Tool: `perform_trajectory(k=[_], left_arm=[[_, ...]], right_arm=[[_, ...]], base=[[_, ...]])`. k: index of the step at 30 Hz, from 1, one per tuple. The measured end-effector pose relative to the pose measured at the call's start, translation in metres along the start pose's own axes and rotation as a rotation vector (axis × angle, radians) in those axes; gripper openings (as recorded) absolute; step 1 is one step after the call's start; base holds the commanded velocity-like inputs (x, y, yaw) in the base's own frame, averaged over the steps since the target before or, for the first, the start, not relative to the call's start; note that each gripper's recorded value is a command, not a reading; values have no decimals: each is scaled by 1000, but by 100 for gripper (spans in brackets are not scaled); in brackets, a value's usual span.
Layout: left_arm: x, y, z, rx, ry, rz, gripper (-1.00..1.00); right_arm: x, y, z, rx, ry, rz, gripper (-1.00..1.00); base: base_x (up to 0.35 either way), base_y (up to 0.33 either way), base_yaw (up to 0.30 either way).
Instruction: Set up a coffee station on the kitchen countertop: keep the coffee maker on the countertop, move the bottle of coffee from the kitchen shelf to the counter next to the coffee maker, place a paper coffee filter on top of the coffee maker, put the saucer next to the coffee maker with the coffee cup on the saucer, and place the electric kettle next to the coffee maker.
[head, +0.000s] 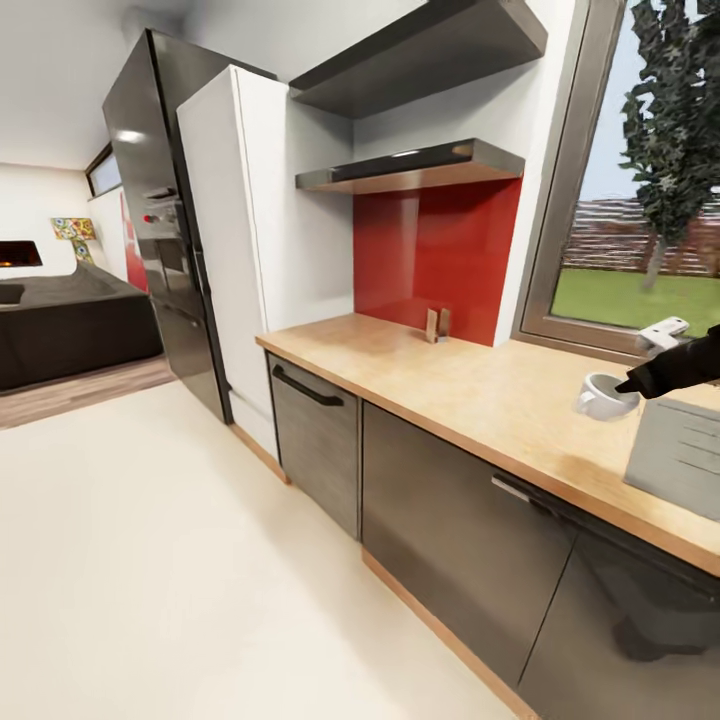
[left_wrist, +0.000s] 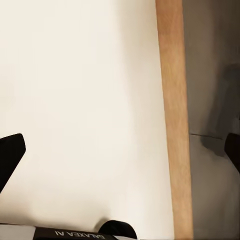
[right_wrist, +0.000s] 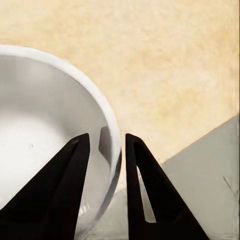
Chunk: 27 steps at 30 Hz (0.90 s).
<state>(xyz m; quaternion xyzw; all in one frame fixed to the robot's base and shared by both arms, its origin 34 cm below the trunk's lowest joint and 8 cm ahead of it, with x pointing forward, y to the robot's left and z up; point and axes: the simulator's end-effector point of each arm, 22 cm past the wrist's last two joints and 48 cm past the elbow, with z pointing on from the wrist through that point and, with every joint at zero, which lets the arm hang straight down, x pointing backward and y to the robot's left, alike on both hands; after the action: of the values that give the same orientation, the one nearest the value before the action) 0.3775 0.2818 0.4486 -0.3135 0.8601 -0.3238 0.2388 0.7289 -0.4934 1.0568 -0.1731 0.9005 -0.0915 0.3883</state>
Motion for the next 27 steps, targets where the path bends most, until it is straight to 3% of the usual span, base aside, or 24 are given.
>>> perform_trajectory(k=[13, 17, 18, 20, 22, 23, 25, 26, 27], left_arm=[[-2, -2, 0, 4, -4, 2, 100], [-2, -2, 0, 4, -4, 2, 100], [-2, -2, 0, 4, -4, 2, 100], [-2, -2, 0, 4, -4, 3, 100], [-2, -2, 0, 4, -4, 2, 100], [-2, -2, 0, 5, -4, 2, 100], [-2, -2, 0, 5, -4, 3, 100], [-2, -2, 0, 4, -3, 2, 100], [-2, -2, 0, 4, -3, 2, 100]], right_arm=[[0, 1, -2, -2, -2, 1, -100], [-17, 29, 8, -46, -22, -15, -100], [-36, 62, 18, -96, -45, -14, -100], [-53, 94, 26, -148, -64, 11, -100], [-84, 162, 36, -234, -75, 0, -100], [-85, 164, 37, -233, -71, -4, -100], [-100, 198, 38, -280, -86, -28, -100], [-114, 227, 38, -308, -104, -48, -100], [-119, 235, 38, -312, -110, -54, -100]], base=[[-2, 1, -225], [0, 0, -27], [0, 0, -6], [0, 0, -3], [0, 0, 0], [0, 0, 0], [0, 0, 0], [0, 0, 0], [0, 0, 0]])
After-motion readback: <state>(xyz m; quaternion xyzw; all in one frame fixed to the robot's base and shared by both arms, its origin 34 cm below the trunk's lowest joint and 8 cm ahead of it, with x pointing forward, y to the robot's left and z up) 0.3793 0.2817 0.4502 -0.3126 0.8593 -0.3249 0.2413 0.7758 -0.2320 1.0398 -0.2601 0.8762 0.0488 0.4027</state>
